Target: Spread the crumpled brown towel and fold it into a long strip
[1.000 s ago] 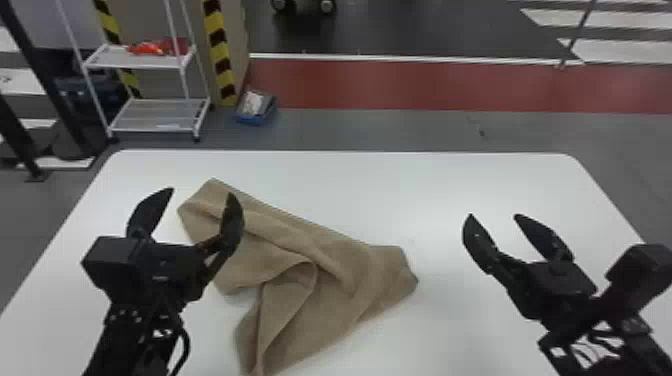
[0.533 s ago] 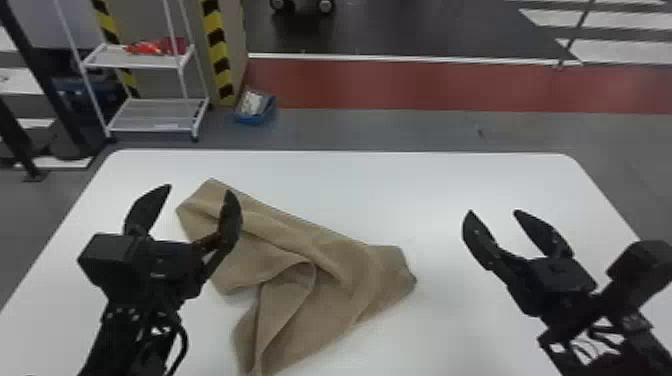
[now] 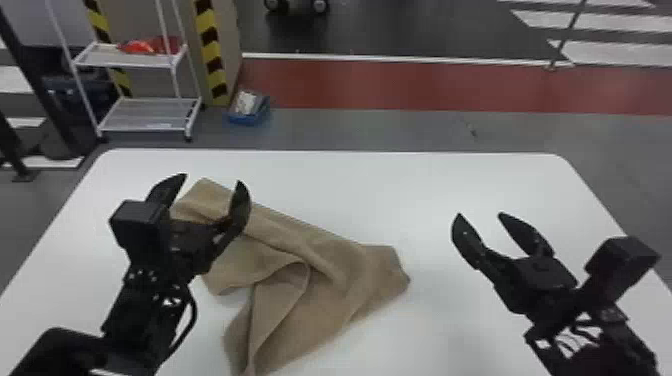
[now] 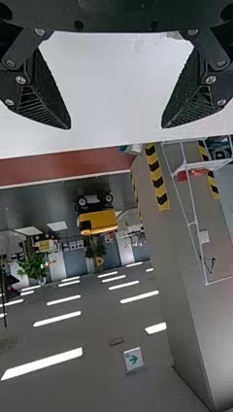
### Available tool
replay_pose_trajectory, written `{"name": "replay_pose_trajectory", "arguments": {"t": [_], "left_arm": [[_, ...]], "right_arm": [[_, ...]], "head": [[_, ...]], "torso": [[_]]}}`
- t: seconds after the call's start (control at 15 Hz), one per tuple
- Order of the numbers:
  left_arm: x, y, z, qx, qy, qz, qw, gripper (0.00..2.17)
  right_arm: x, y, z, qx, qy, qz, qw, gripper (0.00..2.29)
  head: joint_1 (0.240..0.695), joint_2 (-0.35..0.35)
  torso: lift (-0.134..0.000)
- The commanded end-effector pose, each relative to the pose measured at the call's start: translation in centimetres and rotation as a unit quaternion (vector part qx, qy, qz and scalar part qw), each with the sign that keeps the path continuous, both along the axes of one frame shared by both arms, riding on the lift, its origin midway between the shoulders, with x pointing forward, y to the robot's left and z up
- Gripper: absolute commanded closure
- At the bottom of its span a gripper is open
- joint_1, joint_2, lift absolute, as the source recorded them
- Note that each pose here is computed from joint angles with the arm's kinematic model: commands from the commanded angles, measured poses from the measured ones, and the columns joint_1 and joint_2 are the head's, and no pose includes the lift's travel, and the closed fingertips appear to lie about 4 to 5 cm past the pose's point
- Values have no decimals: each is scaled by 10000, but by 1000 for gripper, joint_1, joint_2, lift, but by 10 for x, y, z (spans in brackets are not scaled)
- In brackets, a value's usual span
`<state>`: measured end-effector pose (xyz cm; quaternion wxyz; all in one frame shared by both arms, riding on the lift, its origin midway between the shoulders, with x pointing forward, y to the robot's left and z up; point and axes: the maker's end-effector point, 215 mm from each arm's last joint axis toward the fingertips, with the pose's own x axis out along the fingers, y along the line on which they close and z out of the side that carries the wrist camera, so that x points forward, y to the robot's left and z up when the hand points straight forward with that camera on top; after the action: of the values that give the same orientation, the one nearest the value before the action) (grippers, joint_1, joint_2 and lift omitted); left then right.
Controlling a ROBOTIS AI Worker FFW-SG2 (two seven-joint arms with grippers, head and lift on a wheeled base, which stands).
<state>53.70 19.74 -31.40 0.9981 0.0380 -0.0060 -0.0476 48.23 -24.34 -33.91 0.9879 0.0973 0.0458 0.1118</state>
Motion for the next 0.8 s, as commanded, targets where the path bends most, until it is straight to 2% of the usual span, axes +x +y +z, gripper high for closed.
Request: {"name": "replay_pose_trajectory", "arguments": {"t": [0.0, 0.13, 0.33, 0.6, 0.73], "left_arm": [[30, 5, -11, -37, 237, 20, 9997, 171], [39, 8, -12, -64, 249, 42, 9997, 171], [38, 11, -15, -66, 281, 51, 9996, 171], [37, 12, -18, -25, 313, 56, 9995, 171], [35, 13, -22, -7, 354, 66, 9994, 167]], "right_arm": [[5, 12, -27, 88, 401, 261, 9988, 218], [0, 35, -56, 226, 975, 696, 9925, 218], [-20, 73, -89, 522, 1698, 1319, 9752, 221], [-28, 91, -106, 520, 2061, 1524, 9652, 326], [-33, 99, -114, 501, 2277, 1630, 9587, 569]], "head": [[695, -52], [695, -32], [695, 3], [695, 48], [695, 56]], "torso": [[-123], [-123], [-123], [-123], [-123]]}}
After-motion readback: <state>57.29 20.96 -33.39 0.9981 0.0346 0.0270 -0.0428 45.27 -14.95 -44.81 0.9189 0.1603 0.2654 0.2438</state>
